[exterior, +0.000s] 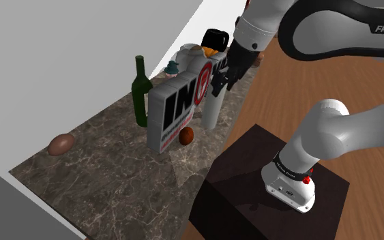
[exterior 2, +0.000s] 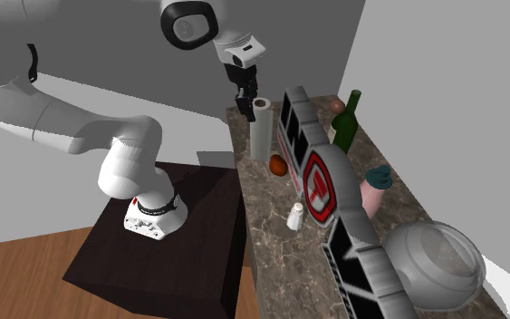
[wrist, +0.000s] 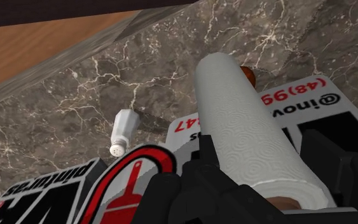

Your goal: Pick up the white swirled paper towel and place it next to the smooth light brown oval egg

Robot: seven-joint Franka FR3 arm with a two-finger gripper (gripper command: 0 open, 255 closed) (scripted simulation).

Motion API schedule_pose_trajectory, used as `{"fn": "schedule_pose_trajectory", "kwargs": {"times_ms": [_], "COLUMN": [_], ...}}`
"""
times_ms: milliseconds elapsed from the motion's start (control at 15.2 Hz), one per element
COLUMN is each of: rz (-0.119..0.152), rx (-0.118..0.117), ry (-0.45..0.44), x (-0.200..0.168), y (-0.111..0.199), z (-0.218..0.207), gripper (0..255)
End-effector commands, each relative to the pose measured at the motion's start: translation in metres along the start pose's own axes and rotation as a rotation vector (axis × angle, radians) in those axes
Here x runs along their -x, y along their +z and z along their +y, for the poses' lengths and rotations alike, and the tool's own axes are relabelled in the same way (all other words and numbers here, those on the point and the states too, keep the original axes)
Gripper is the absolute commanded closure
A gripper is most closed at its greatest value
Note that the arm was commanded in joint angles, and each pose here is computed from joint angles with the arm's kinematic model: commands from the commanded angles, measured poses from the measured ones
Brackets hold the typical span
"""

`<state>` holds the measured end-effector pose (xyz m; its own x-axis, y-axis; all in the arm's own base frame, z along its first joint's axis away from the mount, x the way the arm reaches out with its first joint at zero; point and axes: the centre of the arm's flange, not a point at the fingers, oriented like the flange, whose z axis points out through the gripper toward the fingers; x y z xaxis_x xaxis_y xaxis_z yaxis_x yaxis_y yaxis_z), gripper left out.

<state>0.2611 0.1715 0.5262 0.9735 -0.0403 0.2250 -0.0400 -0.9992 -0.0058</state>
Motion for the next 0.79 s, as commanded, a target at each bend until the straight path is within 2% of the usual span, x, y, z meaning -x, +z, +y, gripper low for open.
{"fn": "schedule_pose_trajectory", "kwargs": {"times_ms": [0, 726], "rz": [0.0, 0.0], "rx": [0.0, 0.0], "ry": [0.0, 0.0], "x": [-0.002, -0.015], "y": [-0.01, -0.066], "z": [0.0, 0.0], "gripper": [255, 255]}}
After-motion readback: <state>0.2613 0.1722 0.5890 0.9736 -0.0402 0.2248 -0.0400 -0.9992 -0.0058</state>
